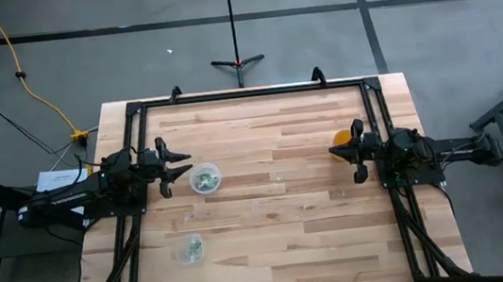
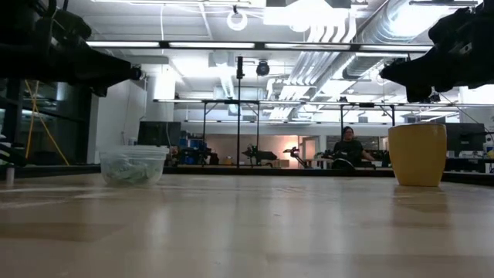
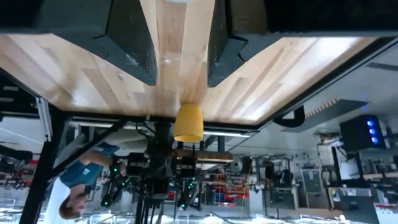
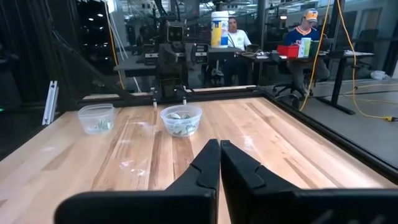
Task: Pick and place Stevia / Truvia into bins
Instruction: Return to Home Position
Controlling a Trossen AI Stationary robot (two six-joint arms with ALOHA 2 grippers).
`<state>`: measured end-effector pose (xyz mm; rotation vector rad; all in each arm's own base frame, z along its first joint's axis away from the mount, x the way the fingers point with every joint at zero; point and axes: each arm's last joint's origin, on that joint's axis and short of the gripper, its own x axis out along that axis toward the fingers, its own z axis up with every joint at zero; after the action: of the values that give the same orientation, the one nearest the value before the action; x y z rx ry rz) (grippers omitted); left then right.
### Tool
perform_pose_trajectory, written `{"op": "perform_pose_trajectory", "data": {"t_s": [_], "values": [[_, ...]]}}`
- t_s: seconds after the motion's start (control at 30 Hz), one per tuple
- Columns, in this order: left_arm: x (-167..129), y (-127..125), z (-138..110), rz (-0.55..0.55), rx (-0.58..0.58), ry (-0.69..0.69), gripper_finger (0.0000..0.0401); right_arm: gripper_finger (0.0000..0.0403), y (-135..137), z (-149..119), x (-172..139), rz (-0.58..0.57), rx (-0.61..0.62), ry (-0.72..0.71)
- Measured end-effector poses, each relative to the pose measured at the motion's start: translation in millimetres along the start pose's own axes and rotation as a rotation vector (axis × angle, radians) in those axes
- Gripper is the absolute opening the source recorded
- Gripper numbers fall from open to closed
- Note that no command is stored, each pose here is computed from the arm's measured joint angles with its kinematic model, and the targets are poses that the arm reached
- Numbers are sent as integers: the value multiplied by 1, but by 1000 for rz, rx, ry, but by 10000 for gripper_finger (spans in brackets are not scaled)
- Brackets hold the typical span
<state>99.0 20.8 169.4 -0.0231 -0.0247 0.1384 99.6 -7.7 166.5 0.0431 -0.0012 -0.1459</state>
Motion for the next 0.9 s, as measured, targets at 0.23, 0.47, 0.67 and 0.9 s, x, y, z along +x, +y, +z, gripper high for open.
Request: {"op": "perform_pose_trajectory", "data": {"t_s": [0.23, 0.47, 0.67, 0.9], "values": [[0, 1, -1, 48, 22, 9, 177, 2, 0, 0, 0, 0, 1, 1], [0, 1, -3, 48, 13, 27, 144, 4, 0, 0, 0, -1, 1, 1], [0, -1, -4, -47, 14, 47, 75, 7, 0, 0, 0, -1, 1, 1], [-1, -6, -2, -217, 1, 28, 22, 7, 0, 0, 0, -2, 1, 2]]}}
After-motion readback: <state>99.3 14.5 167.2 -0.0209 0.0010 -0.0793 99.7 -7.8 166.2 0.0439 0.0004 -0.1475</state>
